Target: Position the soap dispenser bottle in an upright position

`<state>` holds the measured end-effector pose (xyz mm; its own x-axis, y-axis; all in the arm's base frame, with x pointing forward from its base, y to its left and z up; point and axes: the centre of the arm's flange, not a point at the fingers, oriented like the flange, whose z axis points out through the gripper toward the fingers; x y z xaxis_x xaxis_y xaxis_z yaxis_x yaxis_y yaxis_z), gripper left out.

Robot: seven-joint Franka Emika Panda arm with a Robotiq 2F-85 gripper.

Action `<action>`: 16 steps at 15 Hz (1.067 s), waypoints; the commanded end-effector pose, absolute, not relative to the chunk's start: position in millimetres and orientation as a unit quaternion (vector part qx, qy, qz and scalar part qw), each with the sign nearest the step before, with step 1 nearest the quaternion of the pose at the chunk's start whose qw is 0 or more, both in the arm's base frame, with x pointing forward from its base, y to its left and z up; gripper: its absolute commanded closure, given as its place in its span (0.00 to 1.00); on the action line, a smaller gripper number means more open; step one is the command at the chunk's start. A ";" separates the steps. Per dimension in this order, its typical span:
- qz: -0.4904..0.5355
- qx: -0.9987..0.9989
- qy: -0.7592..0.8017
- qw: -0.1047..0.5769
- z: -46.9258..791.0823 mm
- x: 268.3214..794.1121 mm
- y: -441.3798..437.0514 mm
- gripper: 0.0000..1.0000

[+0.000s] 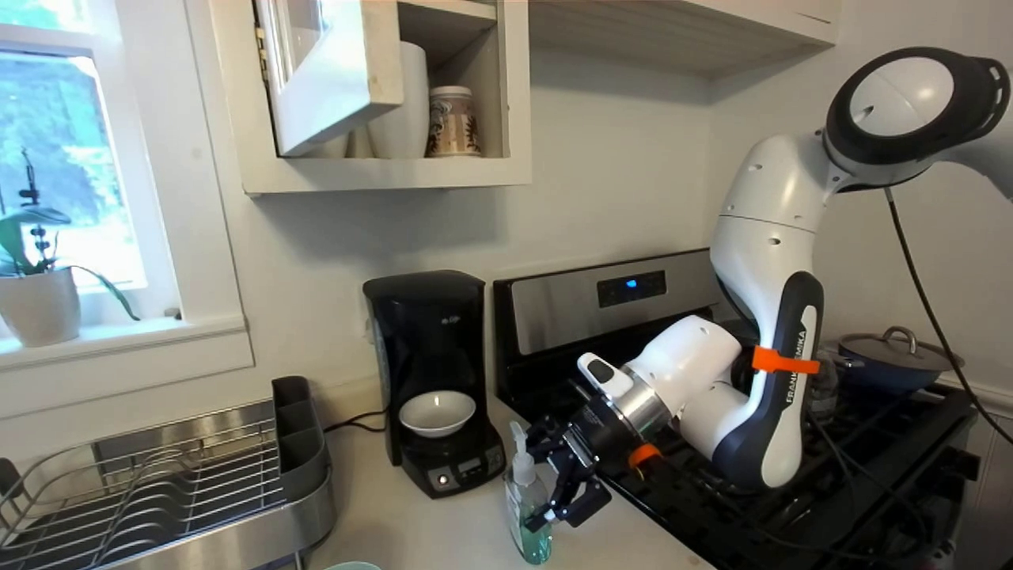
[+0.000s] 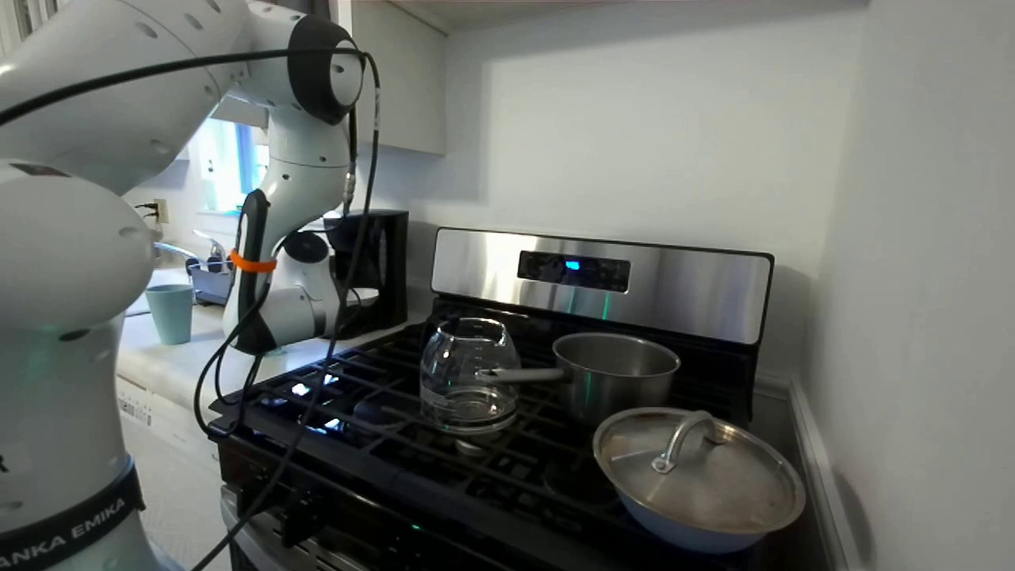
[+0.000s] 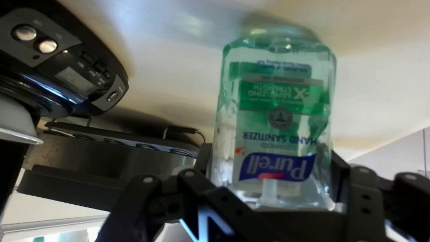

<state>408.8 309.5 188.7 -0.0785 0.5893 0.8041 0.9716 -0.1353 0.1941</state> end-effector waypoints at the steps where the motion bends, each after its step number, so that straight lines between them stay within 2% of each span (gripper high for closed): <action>1: -0.412 -0.619 -0.619 0.252 187.6 424.8 310.0 0.50; 4: -0.410 -0.618 -0.620 0.257 185.1 427.2 311.6 0.50; 5: -0.408 -0.621 -0.619 0.255 185.9 426.8 312.0 0.06; 6: -0.407 -0.622 -0.618 0.255 187.0 426.0 312.5 0.05; 7: -0.407 -0.623 -0.618 0.253 188.9 424.8 312.2 0.00; 14: -0.395 -0.645 -0.608 0.242 203.9 410.2 313.7 0.00; 16: -0.382 -0.670 -0.600 0.211 218.5 401.4 313.8 0.00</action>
